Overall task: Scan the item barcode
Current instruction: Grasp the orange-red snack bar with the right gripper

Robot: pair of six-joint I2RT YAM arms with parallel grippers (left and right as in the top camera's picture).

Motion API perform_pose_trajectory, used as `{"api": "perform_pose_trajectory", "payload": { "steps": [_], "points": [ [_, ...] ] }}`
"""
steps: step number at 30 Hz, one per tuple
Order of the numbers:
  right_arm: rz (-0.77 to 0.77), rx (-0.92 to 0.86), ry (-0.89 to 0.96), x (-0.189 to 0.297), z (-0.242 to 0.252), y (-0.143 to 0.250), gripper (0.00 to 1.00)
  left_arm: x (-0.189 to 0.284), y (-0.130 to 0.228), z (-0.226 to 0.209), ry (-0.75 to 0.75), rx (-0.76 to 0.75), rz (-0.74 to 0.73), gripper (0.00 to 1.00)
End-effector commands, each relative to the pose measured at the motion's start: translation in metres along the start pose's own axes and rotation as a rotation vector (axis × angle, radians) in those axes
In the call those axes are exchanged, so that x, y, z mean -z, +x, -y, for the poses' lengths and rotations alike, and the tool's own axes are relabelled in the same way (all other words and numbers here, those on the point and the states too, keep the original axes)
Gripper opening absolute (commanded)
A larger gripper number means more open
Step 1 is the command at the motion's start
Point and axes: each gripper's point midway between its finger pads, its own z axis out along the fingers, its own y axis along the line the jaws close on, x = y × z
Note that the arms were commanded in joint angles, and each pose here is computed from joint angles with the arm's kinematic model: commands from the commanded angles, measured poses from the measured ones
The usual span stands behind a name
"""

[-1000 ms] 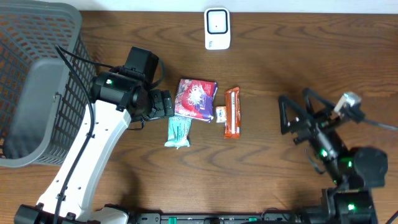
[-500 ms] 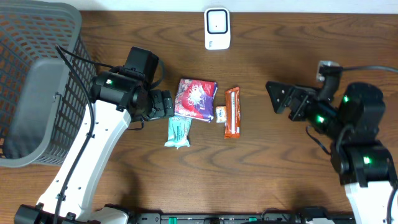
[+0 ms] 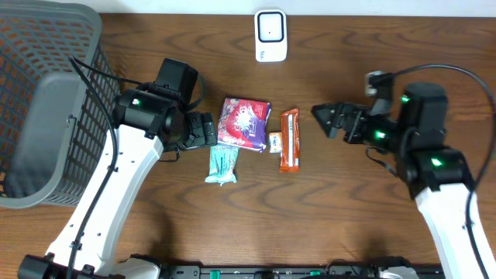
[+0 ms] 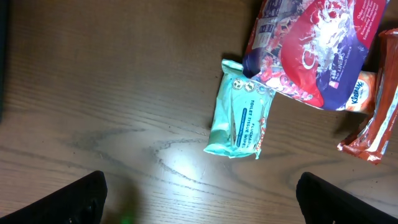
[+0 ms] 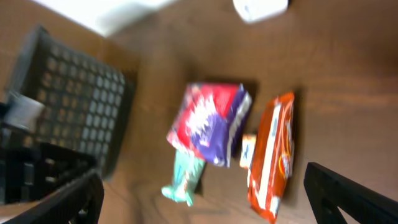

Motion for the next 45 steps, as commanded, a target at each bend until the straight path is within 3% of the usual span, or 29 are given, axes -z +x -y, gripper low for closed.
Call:
{"api": "perform_pose_trajectory", "payload": {
  "steps": [1,11,14,21,29,41,45],
  "points": [
    [-0.099,-0.002,0.003,-0.025,0.006,0.013,0.99,-0.002,0.003,0.001,0.0,-0.009,-0.012,0.98],
    [-0.28,-0.142,0.107,-0.084,0.063,0.045,0.97,-0.002,0.003,0.001,0.001,-0.009,-0.012,0.98],
    [-0.312,-0.163,0.124,-0.097,0.076,0.053,0.83,-0.002,0.003,0.001,0.001,-0.009,-0.012,0.98],
    [-0.348,-0.19,0.146,-0.128,0.104,0.064,0.68,-0.002,0.003,0.001,0.0,-0.009,-0.012,0.98],
    [-0.338,-0.181,0.088,-0.152,0.11,0.063,0.68,-0.002,0.003,0.001,0.0,-0.009,-0.012,0.98],
    [-0.325,-0.151,0.045,-0.168,0.107,0.062,0.5,-0.002,0.003,0.001,0.001,-0.009,-0.012,0.98],
    [-0.339,-0.134,0.046,-0.172,0.102,0.068,0.55,-0.002,0.003,0.001,0.001,-0.009,-0.012,0.98]
  ]
}}
